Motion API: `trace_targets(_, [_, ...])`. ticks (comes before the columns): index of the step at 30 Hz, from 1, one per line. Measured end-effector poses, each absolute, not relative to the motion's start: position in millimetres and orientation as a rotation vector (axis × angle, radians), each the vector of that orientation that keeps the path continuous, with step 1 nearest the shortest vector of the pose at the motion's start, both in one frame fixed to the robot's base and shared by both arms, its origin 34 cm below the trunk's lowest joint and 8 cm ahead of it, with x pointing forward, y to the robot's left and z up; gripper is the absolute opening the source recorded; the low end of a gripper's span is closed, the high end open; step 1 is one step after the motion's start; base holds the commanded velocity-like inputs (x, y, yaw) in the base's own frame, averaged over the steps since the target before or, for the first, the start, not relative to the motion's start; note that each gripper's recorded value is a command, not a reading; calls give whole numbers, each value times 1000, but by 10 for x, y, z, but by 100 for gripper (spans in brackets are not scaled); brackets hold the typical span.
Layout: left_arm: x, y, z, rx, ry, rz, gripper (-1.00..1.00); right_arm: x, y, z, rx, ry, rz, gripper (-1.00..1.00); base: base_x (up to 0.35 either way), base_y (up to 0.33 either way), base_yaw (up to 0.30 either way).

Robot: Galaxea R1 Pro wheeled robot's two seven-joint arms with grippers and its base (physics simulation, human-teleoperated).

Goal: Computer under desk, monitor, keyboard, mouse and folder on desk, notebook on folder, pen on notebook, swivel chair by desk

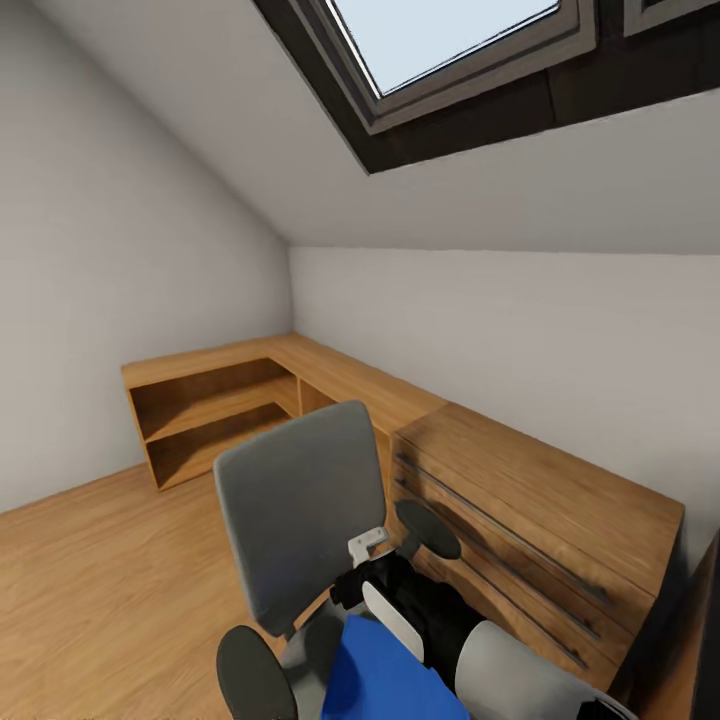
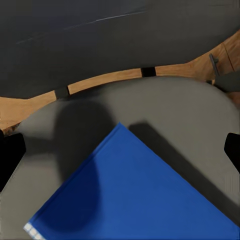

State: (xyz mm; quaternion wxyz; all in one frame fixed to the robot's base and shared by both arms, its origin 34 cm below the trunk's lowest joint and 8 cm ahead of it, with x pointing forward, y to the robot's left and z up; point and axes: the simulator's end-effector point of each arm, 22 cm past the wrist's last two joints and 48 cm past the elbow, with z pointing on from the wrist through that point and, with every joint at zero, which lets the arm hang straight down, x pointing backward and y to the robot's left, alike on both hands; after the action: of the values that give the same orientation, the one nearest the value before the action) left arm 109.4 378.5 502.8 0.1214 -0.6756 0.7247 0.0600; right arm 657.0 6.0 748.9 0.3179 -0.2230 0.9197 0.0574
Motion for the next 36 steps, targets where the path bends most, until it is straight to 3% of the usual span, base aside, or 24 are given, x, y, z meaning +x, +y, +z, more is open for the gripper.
trace_targets(36, [1111, 3847, 4733, -1951, 2123, 175, 100, 6668, 57, 7261, -574, 2420, 161, 100, 0, 0, 3])
